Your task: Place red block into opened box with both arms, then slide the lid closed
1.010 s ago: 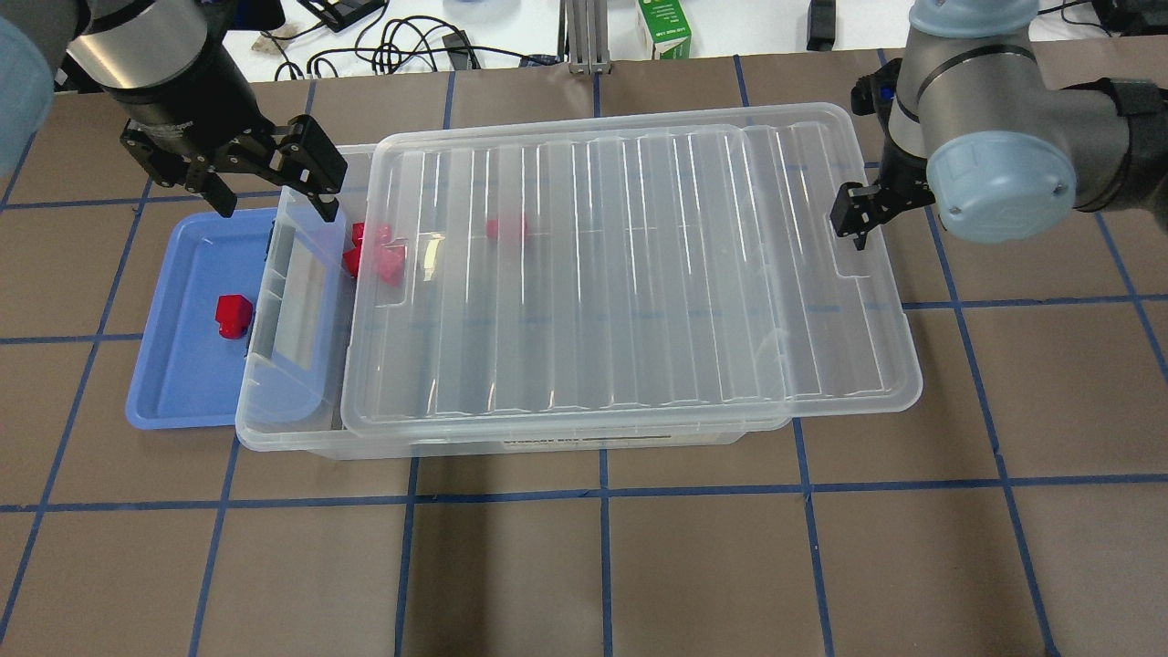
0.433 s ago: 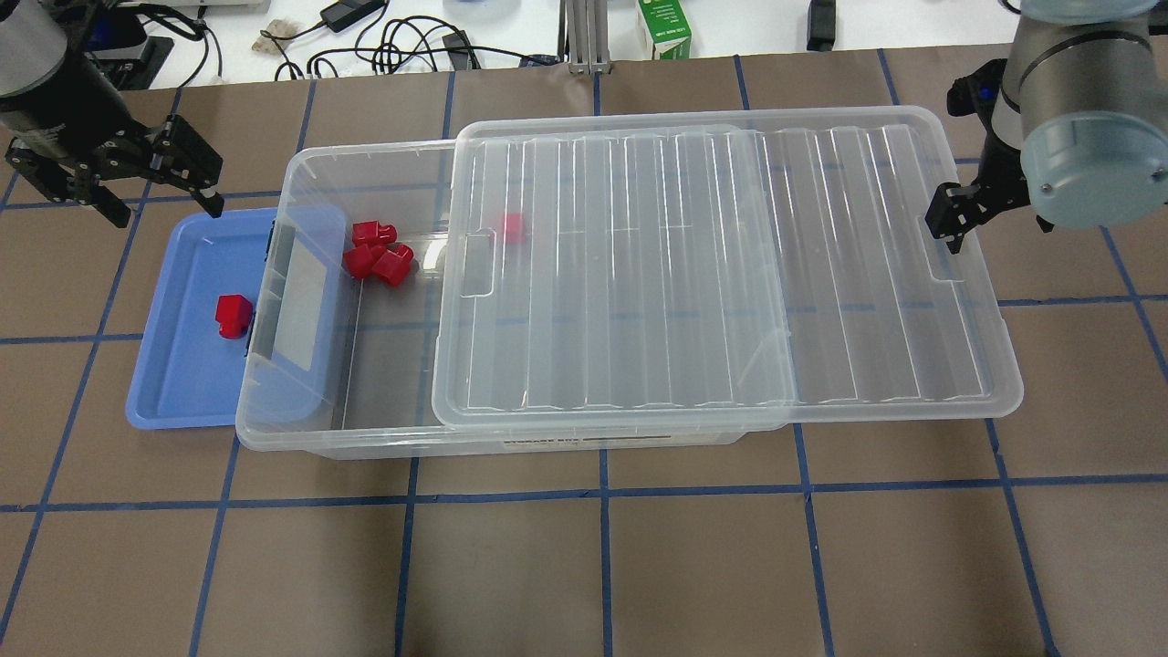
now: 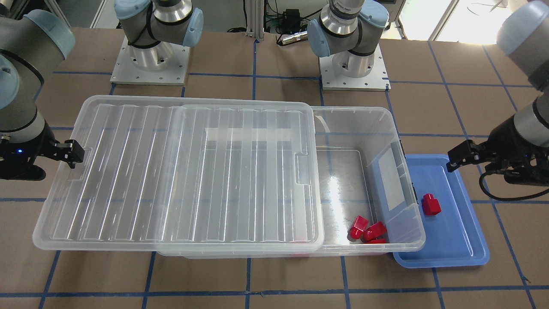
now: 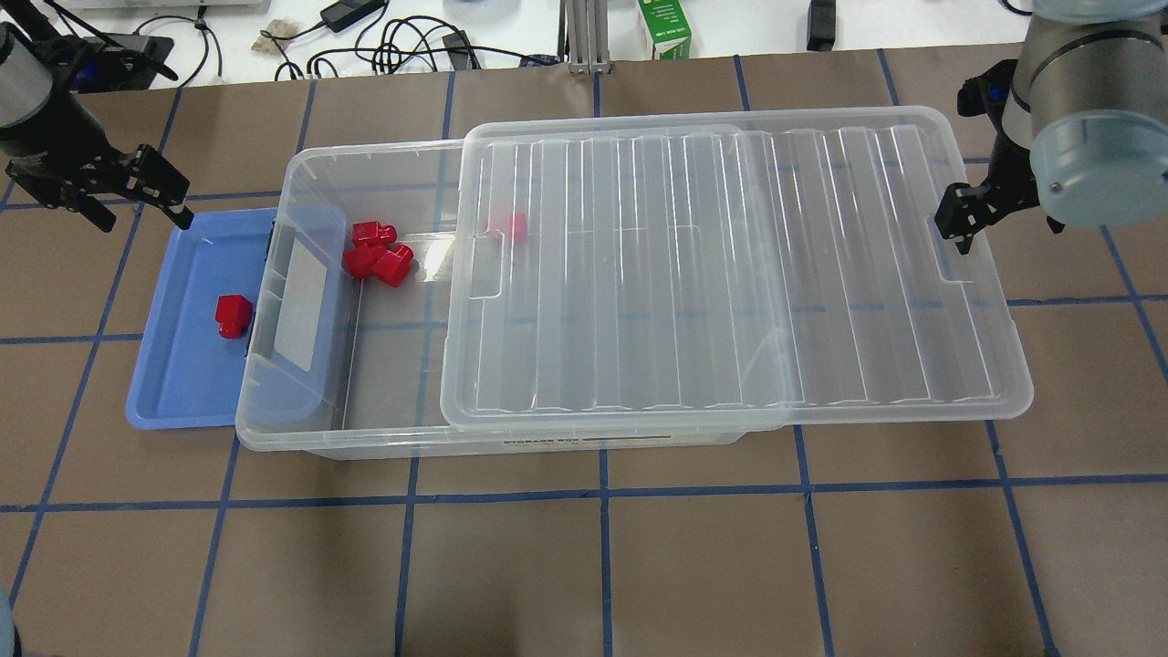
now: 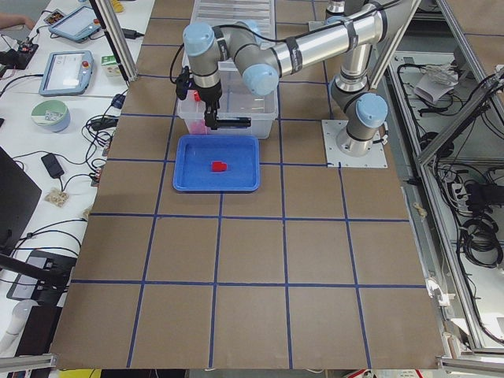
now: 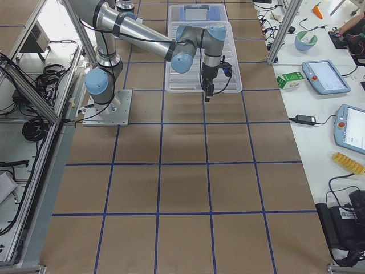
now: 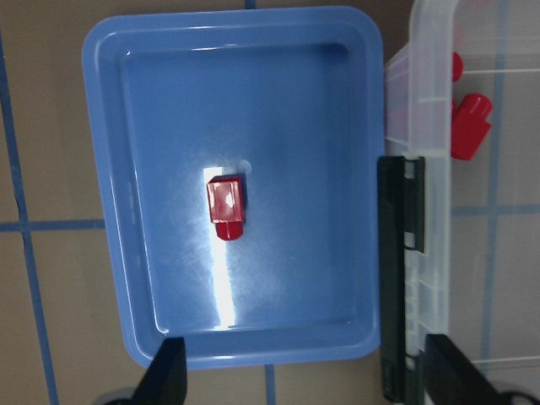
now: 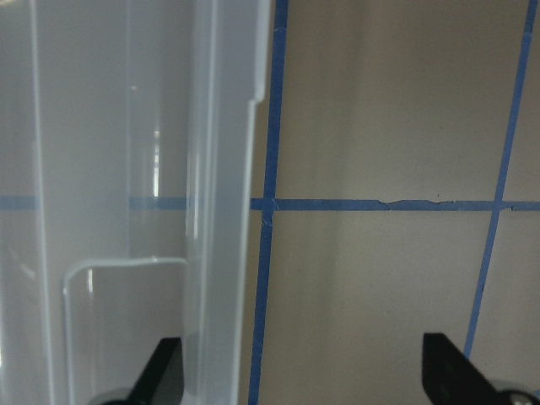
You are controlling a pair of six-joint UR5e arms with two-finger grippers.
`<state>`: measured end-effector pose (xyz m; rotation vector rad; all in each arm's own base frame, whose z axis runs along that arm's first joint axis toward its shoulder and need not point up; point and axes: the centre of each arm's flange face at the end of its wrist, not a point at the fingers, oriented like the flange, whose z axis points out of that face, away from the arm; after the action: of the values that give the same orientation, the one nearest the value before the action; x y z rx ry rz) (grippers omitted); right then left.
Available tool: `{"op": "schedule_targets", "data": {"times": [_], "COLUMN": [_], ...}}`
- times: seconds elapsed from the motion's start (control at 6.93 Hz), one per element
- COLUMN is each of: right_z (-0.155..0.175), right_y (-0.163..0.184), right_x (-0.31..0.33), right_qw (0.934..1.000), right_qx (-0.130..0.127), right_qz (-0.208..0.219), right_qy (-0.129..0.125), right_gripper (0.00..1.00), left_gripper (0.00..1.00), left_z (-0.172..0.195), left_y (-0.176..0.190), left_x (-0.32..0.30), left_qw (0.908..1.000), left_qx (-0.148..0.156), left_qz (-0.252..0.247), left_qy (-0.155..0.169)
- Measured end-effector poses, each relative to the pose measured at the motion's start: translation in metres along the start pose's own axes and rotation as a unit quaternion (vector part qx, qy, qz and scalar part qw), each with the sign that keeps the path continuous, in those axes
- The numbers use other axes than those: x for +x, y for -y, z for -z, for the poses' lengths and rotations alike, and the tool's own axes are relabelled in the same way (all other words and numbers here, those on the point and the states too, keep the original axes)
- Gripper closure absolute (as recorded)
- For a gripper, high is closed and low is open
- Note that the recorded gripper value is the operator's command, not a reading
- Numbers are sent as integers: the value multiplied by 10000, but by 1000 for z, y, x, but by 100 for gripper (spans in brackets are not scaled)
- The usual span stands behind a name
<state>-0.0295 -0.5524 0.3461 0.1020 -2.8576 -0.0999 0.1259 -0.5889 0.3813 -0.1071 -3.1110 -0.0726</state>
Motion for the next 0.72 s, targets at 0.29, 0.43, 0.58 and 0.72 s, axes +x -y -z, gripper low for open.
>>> {"op": "schedule_targets", "data": {"times": [0.29, 0.43, 0.58, 0.72], "right_z": [13, 25, 44, 75], "right_y": [-1, -4, -9, -15], "right_x": [1, 0, 0, -2], "right_qw": [9999, 9997, 9994, 9989], "right_qx": [130, 231, 341, 464], "right_qz": [-9, -20, -25, 2], "right_qy": [-15, -10, -1, 9], "right_gripper": [0, 0, 0, 0], "left_gripper": [0, 0, 0, 0], "left_z": [-60, -83, -101, -115], "left_y": [14, 18, 22, 26], "left_x": [-34, -41, -45, -47], "left_qw": [10000, 10000, 10000, 9999], "left_qx": [24, 27, 28, 27], "left_qz": [-76, -73, -67, -66], "left_qy": [-5, -9, -18, -82]}}
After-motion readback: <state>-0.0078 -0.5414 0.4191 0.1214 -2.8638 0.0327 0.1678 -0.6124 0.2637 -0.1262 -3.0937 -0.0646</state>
